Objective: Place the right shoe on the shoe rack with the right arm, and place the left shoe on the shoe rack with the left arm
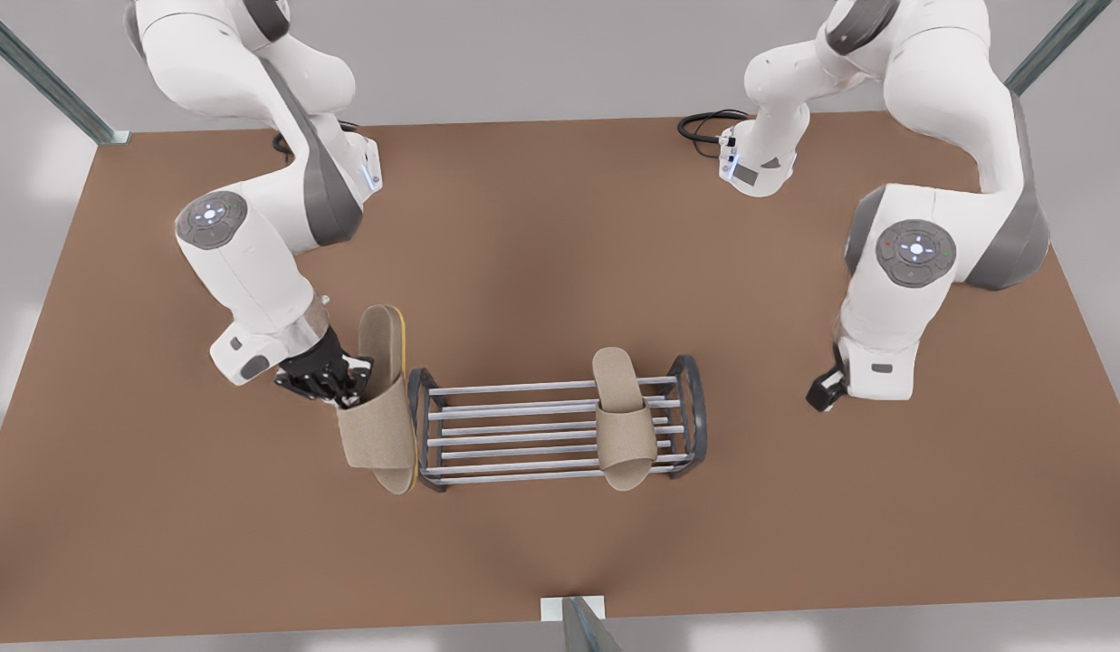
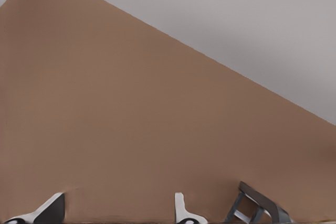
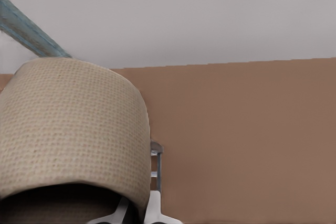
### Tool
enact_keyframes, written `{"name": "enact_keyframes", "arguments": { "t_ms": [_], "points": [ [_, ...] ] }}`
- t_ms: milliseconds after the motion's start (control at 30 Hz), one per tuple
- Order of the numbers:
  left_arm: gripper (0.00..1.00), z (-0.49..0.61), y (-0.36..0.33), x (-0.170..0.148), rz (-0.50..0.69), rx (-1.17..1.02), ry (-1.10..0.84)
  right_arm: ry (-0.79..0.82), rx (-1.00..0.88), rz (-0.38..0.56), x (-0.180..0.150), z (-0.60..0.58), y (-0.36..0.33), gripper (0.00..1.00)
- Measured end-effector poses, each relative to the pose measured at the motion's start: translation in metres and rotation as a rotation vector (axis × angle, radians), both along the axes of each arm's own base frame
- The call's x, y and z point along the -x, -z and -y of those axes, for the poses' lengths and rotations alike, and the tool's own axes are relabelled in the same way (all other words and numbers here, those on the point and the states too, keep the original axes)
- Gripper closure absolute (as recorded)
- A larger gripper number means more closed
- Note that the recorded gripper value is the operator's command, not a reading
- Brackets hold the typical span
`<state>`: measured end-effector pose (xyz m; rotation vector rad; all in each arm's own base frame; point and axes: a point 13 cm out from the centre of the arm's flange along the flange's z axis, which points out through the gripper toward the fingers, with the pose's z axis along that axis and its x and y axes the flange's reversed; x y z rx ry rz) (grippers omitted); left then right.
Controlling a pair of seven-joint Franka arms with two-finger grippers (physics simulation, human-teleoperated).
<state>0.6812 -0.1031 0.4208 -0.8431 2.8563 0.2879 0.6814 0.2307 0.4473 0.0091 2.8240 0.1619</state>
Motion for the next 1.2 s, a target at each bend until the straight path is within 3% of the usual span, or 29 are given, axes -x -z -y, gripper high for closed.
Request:
{"name": "enact_keyframes", "arguments": {
  "t_ms": [33, 100, 167, 433, 567, 900, 933, 967, 1033, 1067, 1100, 1200],
  "points": [
    [0.0, -0.04, 0.006, 0.013, -0.069, -0.014, -0.077, -0.007, 0.001, 0.001, 0.002, -0.015, -0.005, 0.79],
    [0.0, -0.073, 0.006, 0.089, -0.155, 0.054, -0.115, -0.018, 0.014, -0.008, 0.009, -0.041, -0.004, 0.79],
    [0.0, -0.066, -0.003, 0.109, -0.153, 0.141, -0.063, -0.038, 0.048, -0.012, 0.014, -0.068, 0.011, 0.79],
    [0.0, -0.044, -0.007, 0.091, -0.127, 0.198, 0.186, -0.134, 0.246, 0.161, -0.017, -0.141, 0.063, 0.79],
    [0.0, -0.044, -0.006, 0.088, -0.13, 0.196, 0.269, -0.174, 0.311, 0.228, -0.01, -0.17, 0.071, 0.79],
    [0.0, -0.045, -0.002, 0.084, -0.143, 0.19, 0.41, -0.154, 0.4, 0.185, 0.012, -0.161, 0.137, 0.79],
    [0.0, -0.044, 0.0, 0.084, -0.145, 0.19, 0.423, -0.149, 0.408, 0.185, 0.012, -0.159, 0.141, 0.72],
    [0.0, -0.043, 0.001, 0.084, -0.147, 0.189, 0.433, -0.143, 0.414, 0.187, 0.013, -0.158, 0.143, 0.6],
    [0.0, -0.043, 0.003, 0.083, -0.152, 0.188, 0.452, -0.132, 0.424, 0.184, 0.015, -0.156, 0.15, 0.59],
    [0.0, -0.043, 0.004, 0.083, -0.154, 0.187, 0.46, -0.131, 0.434, 0.181, 0.019, -0.155, 0.156, 0.43],
    [0.0, -0.043, 0.004, 0.082, -0.156, 0.185, 0.468, -0.133, 0.443, 0.18, 0.023, -0.157, 0.162, 0.0],
    [0.0, -0.043, 0.007, 0.082, -0.162, 0.183, 0.49, -0.117, 0.461, 0.183, 0.029, -0.156, 0.171, 0.0]
  ]
}}
